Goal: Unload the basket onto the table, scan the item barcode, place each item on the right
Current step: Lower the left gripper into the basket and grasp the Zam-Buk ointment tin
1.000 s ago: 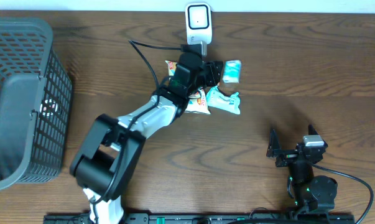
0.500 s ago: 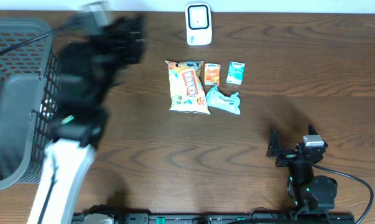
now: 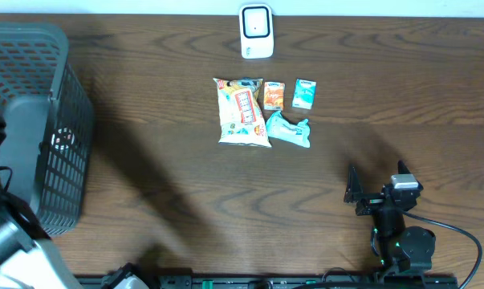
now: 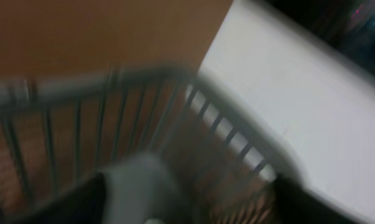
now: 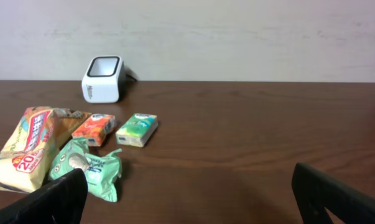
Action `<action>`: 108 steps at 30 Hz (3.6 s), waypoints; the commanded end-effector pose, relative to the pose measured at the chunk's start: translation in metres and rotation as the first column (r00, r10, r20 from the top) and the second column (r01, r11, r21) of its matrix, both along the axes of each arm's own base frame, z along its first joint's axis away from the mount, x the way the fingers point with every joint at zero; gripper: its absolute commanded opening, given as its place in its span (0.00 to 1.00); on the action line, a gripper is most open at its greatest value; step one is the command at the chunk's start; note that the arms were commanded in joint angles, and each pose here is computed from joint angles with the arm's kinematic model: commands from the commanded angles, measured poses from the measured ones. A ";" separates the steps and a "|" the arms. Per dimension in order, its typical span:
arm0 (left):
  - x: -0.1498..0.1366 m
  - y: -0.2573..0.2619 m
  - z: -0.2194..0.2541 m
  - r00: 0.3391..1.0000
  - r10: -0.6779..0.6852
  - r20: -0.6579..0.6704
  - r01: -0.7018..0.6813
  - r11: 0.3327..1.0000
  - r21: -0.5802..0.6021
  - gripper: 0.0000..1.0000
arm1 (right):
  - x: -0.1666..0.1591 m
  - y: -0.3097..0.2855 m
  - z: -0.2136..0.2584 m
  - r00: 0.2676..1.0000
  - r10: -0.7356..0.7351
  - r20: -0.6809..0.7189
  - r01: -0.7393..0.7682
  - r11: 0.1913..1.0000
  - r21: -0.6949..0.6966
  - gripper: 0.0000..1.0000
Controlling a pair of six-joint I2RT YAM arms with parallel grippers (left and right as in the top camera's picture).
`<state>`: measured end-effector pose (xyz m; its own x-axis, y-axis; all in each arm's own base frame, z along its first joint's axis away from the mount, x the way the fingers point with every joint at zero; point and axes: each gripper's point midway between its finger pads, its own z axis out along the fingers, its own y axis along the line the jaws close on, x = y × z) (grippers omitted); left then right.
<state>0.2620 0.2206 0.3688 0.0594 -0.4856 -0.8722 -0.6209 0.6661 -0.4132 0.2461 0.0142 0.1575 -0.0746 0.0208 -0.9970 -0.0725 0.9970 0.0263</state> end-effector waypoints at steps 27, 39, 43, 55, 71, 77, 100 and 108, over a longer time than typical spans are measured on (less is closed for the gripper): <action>0.093 0.034 -0.187 0.887 -0.080 -0.455 -0.204 0.816 -0.541 0.98 | 0.000 0.001 0.000 1.000 0.005 0.000 -0.005 1.000 0.014 0.99; 0.106 0.032 -0.269 0.691 -0.170 -0.702 -0.179 0.902 -0.394 0.98 | 0.000 0.001 0.000 1.000 0.005 0.000 -0.005 1.000 0.014 0.99; 0.103 0.032 -0.290 0.601 -0.255 -0.758 -0.087 0.922 -0.378 0.98 | 0.000 0.001 0.000 1.000 0.005 0.000 -0.005 1.000 0.014 0.99; 0.095 0.007 -0.321 0.404 -0.490 -0.773 0.147 0.868 -0.474 0.98 | 0.000 0.002 0.000 1.000 0.005 0.000 -0.005 1.000 0.014 0.99; 0.087 0.002 -0.334 0.371 -0.510 -0.776 0.151 0.858 -0.491 0.84 | 0.000 0.002 0.000 1.000 0.005 0.000 -0.005 1.000 0.014 0.99; 0.089 -0.002 -0.334 0.378 -0.527 -0.761 0.160 0.847 -0.507 0.84 | 0.000 0.002 0.000 1.000 0.005 -0.001 -0.005 1.000 0.014 0.99; 0.068 0.030 -0.348 0.430 -0.492 -0.757 -0.006 0.837 -0.548 0.52 | 0.000 0.002 0.000 1.000 0.005 0.000 -0.005 1.000 0.014 0.99; 0.073 0.039 -0.301 0.523 -0.420 -0.742 -0.002 0.870 -0.493 0.52 | 0.000 0.002 0.000 1.000 0.005 0.000 -0.005 1.000 0.014 0.99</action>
